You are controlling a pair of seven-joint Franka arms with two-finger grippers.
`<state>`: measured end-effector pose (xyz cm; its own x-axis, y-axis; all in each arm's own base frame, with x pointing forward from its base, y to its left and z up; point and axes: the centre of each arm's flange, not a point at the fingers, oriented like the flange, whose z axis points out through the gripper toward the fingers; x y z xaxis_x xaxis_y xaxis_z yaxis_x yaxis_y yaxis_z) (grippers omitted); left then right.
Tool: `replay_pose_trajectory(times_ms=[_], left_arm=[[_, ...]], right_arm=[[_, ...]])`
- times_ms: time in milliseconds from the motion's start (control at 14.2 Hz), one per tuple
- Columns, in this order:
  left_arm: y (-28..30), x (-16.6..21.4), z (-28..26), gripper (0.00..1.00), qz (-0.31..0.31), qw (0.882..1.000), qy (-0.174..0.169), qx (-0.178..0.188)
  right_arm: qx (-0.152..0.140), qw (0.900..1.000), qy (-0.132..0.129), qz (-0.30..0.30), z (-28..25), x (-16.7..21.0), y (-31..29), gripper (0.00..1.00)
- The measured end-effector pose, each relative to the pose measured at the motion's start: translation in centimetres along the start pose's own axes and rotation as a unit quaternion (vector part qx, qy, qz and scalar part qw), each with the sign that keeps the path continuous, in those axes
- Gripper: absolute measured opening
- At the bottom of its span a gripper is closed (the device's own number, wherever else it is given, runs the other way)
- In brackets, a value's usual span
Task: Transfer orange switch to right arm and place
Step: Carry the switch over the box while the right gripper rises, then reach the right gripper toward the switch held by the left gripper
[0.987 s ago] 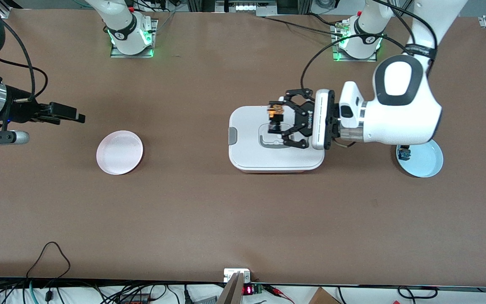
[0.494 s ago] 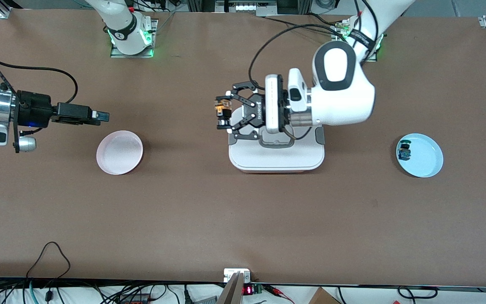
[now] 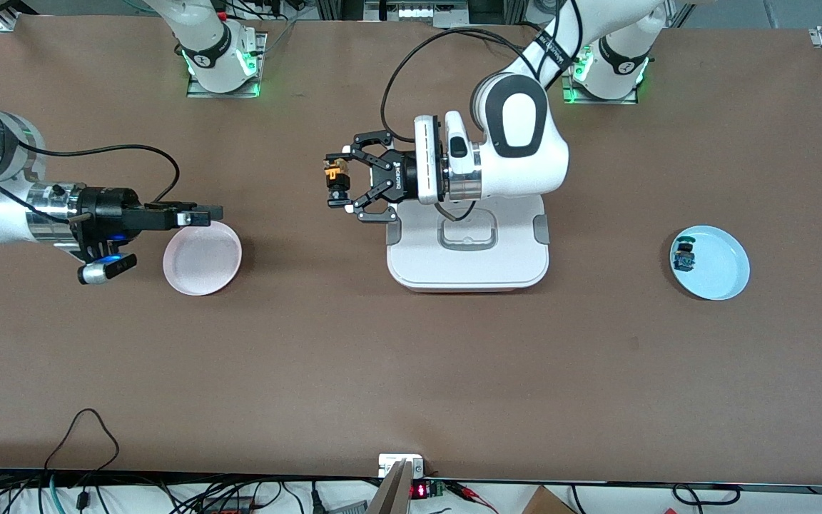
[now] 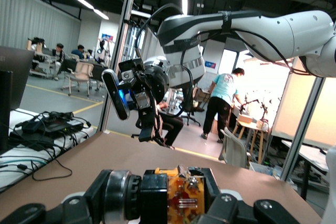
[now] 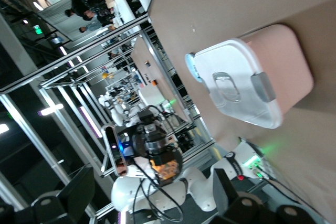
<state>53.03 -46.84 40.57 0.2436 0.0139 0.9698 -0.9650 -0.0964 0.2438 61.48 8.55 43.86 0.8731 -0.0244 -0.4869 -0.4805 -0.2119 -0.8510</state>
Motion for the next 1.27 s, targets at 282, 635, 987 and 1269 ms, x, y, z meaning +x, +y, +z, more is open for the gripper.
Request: replay_pose_trajectory(times_ms=[282, 635, 987, 1269], left_arm=[[0.3, 0.3, 0.5, 0.72, -0.003, 1.000, 0.012, 0.001], [0.1, 0.5, 0.4, 0.72, -0.004, 1.000, 0.017, 0.005], [-0.3, 0.1, 0.4, 0.72, -0.007, 1.000, 0.016, 0.007], [-0.3, 0.3, 0.4, 0.72, -0.006, 1.000, 0.018, 0.007]], right_arm=[[-0.002, 0.999, -0.030, 0.010, 3.5, -0.3, 0.7, 1.00], [-0.012, 0.997, -0.068, 0.015, 8.2, -1.3, 1.2, 1.00], [0.014, 0.994, -0.111, 0.018, 9.5, -2.4, 0.7, 1.00], [0.033, 0.992, -0.120, 0.026, 10.0, -2.5, 1.5, 1.00]])
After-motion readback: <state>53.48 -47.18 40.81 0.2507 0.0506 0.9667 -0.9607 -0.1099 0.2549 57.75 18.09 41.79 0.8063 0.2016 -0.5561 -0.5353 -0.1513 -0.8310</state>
